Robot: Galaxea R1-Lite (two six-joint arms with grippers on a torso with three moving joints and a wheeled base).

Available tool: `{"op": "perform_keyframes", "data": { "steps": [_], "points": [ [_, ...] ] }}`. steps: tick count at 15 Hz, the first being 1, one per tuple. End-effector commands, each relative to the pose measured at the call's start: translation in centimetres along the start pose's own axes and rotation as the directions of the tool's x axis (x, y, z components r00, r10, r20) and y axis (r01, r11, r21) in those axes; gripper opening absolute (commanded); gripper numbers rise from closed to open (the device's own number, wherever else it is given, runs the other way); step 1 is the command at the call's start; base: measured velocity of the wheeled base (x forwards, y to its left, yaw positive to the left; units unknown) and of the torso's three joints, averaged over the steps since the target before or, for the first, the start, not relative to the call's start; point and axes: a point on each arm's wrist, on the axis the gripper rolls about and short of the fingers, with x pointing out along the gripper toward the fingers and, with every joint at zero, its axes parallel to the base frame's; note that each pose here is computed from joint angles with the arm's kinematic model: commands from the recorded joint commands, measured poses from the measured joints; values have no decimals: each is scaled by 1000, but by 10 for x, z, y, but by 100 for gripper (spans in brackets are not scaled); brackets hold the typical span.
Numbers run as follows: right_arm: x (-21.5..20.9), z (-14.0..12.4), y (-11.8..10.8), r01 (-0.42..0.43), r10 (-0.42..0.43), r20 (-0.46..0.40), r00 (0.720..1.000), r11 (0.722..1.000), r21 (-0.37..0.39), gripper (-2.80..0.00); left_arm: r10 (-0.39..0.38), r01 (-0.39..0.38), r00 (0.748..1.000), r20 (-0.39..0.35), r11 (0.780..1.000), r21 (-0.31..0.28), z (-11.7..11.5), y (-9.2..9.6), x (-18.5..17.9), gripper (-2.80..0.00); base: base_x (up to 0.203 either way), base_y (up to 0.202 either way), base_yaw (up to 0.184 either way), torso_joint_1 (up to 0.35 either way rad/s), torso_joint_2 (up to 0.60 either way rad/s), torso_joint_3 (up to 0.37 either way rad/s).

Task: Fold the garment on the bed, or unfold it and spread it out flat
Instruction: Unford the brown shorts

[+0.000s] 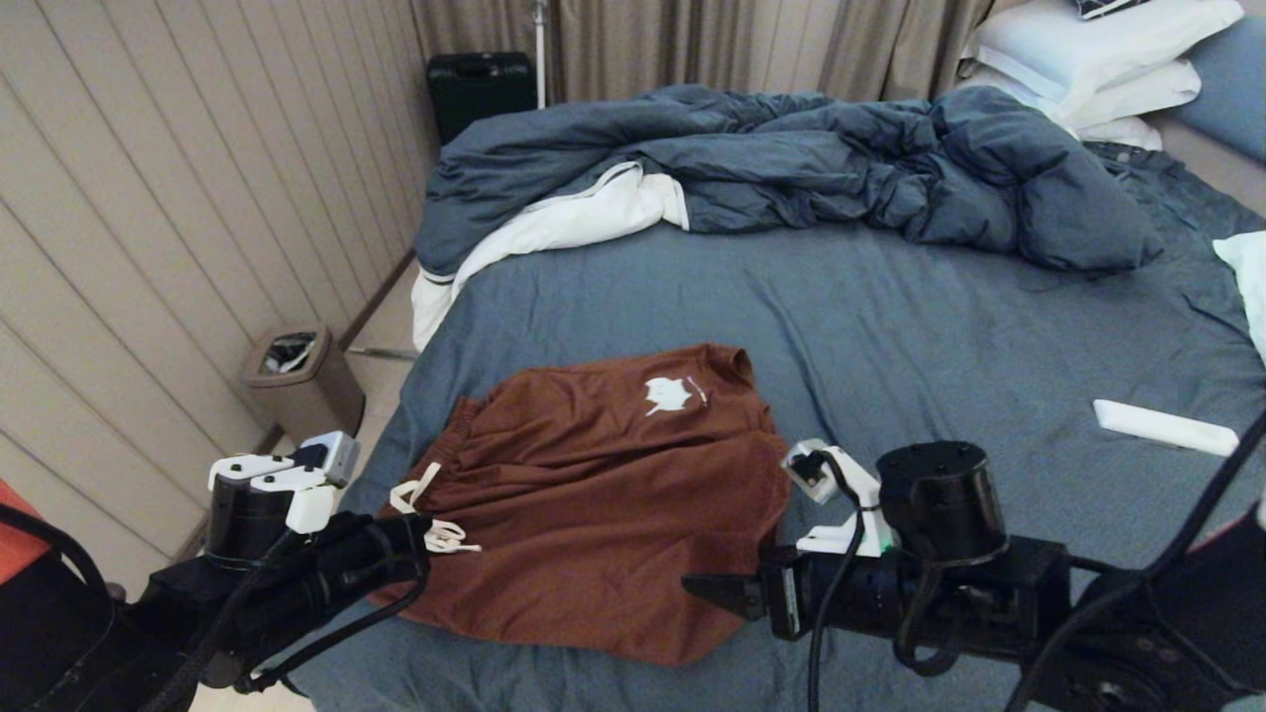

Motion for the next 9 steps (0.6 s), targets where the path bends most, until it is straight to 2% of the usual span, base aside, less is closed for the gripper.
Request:
{"op": "perform_keyframes", "data": {
  "steps": [1,5,9],
  "points": [
    [32,-25,-17,30,-28,-89,996,999,22,0,-2,2,1000,7,1000,-3,1,0,0,-280,0,0,0,0,0,0],
    [36,-29,-20,44,-43,-81,996,999,9,0,-2,2,1000,9,1000,-5,1,0,0,-280,0,0,0,0,0,0],
    [29,-40,-20,46,-49,-117,992,999,-28,0,11,-11,1000,12,1000,-5,1,0,1,-280,0,0,0,0,0,0]
  ]
}}
